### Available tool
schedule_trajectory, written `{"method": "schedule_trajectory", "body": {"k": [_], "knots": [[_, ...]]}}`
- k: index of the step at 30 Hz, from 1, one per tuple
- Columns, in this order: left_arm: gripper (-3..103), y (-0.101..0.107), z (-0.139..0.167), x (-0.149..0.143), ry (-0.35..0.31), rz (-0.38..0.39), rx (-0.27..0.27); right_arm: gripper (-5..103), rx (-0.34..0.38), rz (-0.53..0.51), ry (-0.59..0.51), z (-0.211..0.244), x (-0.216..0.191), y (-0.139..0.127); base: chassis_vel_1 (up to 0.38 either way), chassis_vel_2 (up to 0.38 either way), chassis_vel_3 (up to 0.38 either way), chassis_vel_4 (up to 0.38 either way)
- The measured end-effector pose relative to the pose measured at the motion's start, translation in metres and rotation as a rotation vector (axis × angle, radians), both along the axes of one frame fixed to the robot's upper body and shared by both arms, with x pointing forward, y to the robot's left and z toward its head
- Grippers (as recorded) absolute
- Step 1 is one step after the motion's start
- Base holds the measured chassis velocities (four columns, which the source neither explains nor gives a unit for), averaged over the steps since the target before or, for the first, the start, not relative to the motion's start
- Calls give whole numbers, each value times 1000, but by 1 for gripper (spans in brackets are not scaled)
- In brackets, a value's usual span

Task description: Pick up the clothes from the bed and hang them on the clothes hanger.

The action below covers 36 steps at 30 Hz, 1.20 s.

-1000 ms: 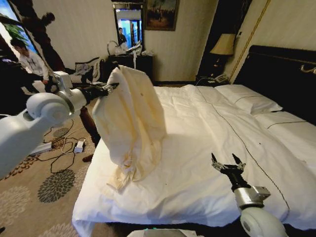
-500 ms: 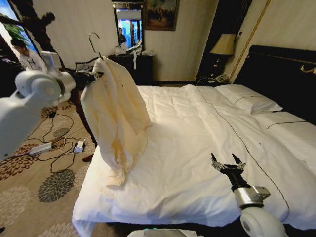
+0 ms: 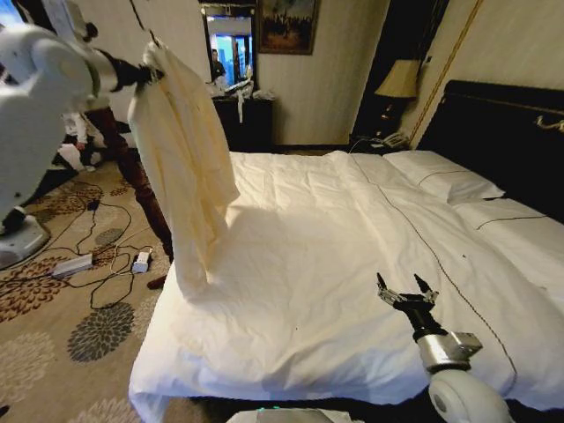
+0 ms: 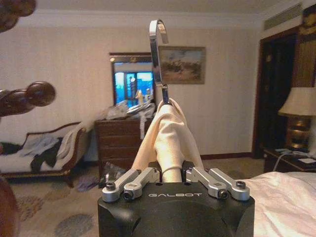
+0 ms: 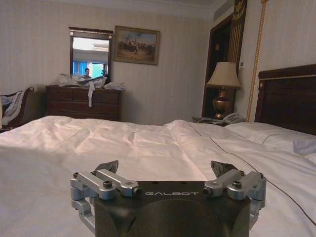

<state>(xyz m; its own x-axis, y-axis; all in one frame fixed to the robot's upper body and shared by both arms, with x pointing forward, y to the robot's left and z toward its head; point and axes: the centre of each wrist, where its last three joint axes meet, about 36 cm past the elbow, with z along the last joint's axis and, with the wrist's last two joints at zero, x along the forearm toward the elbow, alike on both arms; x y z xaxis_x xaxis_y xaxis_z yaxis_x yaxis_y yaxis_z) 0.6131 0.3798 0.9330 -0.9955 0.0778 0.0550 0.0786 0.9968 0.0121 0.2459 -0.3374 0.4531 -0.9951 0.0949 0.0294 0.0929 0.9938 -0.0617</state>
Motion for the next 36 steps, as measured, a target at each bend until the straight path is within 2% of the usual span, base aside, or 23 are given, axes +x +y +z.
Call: {"method": "schedule_trajectory", "body": {"k": [13, 25, 36], "knots": [[16, 24, 3, 20, 48, 89, -23, 100, 0, 0, 0, 0, 0, 0, 0, 0, 0, 0], [16, 49, 1, 18, 43, 133, -16, 100, 0, 0, 0, 0, 0, 0, 0, 0, 0, 0], [16, 72, -6, 4, 53, 171, -20, 100, 0, 0, 0, 0, 0, 0, 0, 0, 0, 0]]}}
